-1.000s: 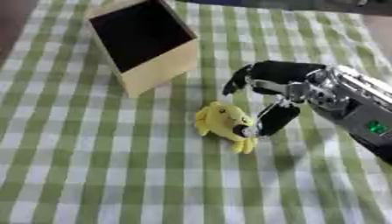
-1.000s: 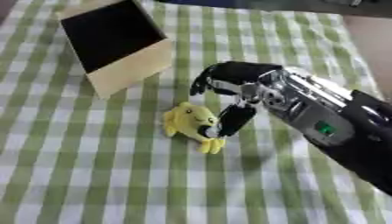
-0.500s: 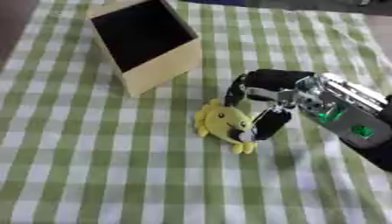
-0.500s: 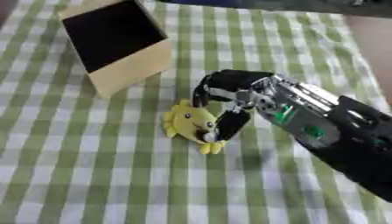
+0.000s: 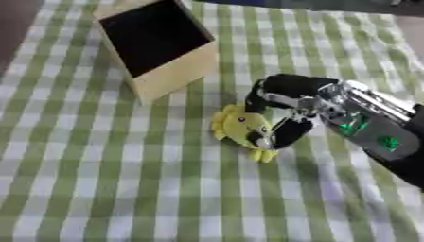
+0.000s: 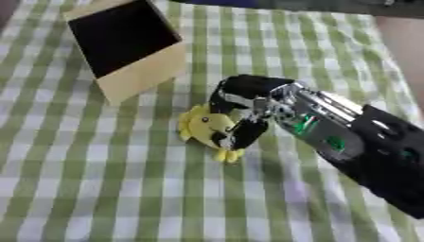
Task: Pick up objects on the table and place them in the box.
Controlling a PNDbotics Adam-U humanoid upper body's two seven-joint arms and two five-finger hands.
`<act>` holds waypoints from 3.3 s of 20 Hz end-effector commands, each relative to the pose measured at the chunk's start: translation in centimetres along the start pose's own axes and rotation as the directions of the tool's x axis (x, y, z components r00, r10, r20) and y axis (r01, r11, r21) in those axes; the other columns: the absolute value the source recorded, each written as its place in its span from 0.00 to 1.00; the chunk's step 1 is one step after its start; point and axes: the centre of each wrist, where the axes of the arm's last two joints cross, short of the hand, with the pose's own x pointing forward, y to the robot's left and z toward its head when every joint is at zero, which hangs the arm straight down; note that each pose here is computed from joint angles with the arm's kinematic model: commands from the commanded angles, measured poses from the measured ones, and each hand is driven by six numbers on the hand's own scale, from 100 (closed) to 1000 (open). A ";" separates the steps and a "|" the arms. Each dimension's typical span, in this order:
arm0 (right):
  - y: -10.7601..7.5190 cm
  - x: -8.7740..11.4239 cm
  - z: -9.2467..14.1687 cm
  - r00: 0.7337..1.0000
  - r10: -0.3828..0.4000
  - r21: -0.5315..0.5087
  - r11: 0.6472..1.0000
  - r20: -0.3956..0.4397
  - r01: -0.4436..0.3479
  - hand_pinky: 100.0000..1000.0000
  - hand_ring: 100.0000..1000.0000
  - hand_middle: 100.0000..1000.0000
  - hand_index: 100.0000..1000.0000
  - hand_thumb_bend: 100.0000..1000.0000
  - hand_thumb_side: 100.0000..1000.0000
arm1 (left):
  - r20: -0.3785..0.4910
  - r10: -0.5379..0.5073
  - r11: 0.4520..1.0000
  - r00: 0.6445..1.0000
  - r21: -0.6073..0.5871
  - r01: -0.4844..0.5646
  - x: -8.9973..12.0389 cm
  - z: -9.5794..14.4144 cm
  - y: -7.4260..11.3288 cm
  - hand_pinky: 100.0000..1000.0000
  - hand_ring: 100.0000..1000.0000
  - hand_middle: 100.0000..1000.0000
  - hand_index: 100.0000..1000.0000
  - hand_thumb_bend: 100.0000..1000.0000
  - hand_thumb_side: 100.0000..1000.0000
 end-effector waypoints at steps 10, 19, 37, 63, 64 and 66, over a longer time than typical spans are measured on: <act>-4.8 1.9 5.1 0.999 -0.045 -0.111 0.993 0.011 0.046 0.66 0.61 0.47 0.58 0.00 0.00 | 0.025 -0.008 1.000 1.000 -0.008 0.008 0.4 -0.5 0.3 0.64 0.69 0.66 0.75 0.39 0.54; -9.4 2.9 6.6 0.999 0.037 -0.299 0.954 0.011 -0.032 0.68 0.61 0.47 0.58 0.00 0.00 | 0.029 -0.007 1.000 1.000 -0.010 0.007 0.4 -0.7 0.3 0.64 0.69 0.66 0.75 0.39 0.54; -17.3 0.7 -0.9 0.997 0.077 -0.457 0.887 0.001 -0.067 0.69 0.62 0.47 0.58 0.00 0.00 | 0.046 0.015 1.000 0.999 -0.020 -0.014 0.5 -1.2 0.0 0.64 0.69 0.66 0.75 0.39 0.54; -13.9 -1.3 -11.2 0.998 0.041 -0.455 0.889 -0.037 -0.054 0.69 0.63 0.48 0.59 0.00 0.00 | 0.040 0.061 0.998 0.997 -0.034 -0.060 0.7 -1.6 -0.9 0.64 0.69 0.66 0.74 0.38 0.54; -13.7 -1.4 -11.3 0.998 0.049 -0.448 0.892 -0.040 -0.062 0.69 0.63 0.48 0.59 0.00 0.00 | 0.040 0.061 0.998 0.997 -0.035 -0.059 0.7 -1.6 -0.9 0.64 0.69 0.66 0.74 0.38 0.54; -13.5 -1.6 -11.6 0.997 0.060 -0.434 0.898 -0.051 -0.077 0.69 0.64 0.48 0.59 0.00 0.00 | 0.040 0.061 0.998 0.997 -0.035 -0.060 0.7 -1.6 -0.9 0.64 0.69 0.66 0.74 0.38 0.54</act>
